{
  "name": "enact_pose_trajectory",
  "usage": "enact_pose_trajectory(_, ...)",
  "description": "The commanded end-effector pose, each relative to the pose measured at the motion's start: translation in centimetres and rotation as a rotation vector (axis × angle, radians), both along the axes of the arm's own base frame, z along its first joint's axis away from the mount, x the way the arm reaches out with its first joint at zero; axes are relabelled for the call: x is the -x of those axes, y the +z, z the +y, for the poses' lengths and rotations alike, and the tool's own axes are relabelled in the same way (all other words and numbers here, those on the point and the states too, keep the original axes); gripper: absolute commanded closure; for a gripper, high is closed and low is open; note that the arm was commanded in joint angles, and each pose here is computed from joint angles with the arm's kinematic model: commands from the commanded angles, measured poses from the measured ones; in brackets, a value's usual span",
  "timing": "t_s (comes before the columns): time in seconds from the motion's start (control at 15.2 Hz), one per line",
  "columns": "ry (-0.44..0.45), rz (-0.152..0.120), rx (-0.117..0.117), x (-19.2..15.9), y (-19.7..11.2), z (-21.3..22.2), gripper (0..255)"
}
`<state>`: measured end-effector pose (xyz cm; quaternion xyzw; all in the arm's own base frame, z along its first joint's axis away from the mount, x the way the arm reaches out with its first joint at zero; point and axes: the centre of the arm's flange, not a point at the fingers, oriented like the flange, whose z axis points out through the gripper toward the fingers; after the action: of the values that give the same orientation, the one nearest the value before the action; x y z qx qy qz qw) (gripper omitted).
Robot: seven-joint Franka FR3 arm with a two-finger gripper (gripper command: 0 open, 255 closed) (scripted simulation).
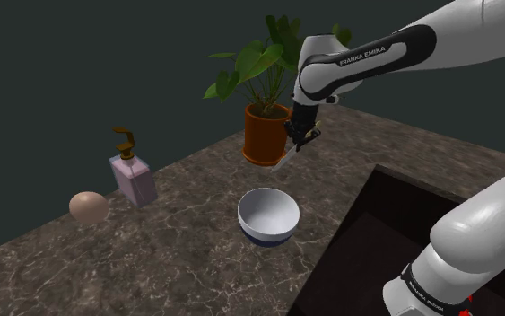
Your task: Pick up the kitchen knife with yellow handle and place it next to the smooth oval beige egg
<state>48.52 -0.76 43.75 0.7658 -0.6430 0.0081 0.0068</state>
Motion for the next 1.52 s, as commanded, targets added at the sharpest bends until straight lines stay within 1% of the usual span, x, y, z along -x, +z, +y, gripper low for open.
enact_pose_trajectory(0.0,0.000,0.000,0.000,0.1,1.0,0.0,255)
enact_pose_trajectory(0.33,0.000,0.000,0.000,0.1,3.7,0.0,255)
enact_pose_trajectory(0.4,0.000,0.000,0.000,0.1,3.8,0.0,255)
enact_pose_trajectory(1.45,0.000,0.000,0.000,-8.3,3.8,19.4,255)
